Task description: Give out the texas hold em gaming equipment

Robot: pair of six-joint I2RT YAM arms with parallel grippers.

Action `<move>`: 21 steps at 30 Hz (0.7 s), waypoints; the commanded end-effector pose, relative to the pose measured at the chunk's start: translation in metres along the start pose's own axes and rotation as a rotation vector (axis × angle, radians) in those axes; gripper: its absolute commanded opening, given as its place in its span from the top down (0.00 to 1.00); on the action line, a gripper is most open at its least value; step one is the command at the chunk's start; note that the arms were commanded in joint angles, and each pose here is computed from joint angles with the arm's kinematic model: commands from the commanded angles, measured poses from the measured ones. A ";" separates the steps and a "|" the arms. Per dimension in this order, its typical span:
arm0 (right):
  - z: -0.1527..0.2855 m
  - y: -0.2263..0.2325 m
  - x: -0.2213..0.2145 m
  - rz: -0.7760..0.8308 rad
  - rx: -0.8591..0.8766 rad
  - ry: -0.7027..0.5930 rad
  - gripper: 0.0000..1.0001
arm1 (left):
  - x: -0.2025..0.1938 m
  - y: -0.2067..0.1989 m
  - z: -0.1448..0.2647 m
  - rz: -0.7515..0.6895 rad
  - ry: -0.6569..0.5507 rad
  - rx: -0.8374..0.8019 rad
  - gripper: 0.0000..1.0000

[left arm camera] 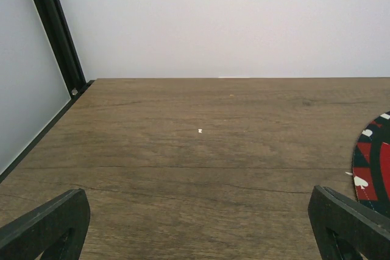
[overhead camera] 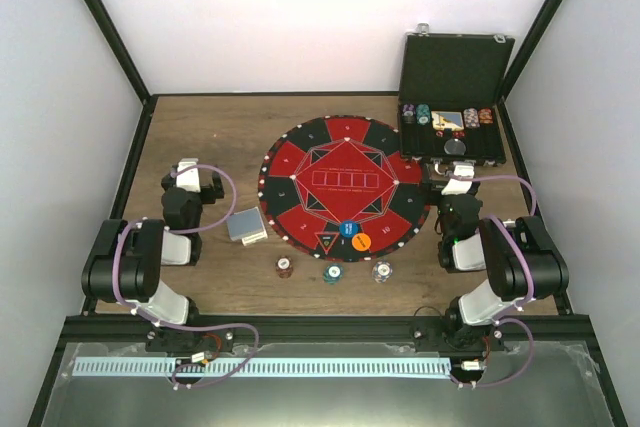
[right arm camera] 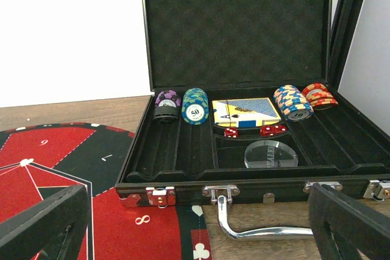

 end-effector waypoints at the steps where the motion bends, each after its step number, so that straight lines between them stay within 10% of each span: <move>1: -0.001 0.000 0.007 0.004 0.000 -0.029 0.00 | 0.006 0.002 -0.002 0.014 -0.029 0.009 0.00; 15: -0.003 -0.006 0.010 -0.019 -0.031 -0.026 0.00 | 0.011 0.004 -0.004 0.026 -0.032 0.025 0.00; 21: -0.014 -0.023 0.039 -0.101 -0.219 0.033 0.00 | 0.033 0.000 -0.031 -0.031 0.148 -0.024 0.00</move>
Point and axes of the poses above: each gripper's point midway between its finger pads, its own z axis back along the fingers, its own y axis along the line the jaws close on, x = y × z, the point moved 5 cm from there along z, back along the fingers, and after that the axes turned 3 degrees about -z, right-handed, at the moved point
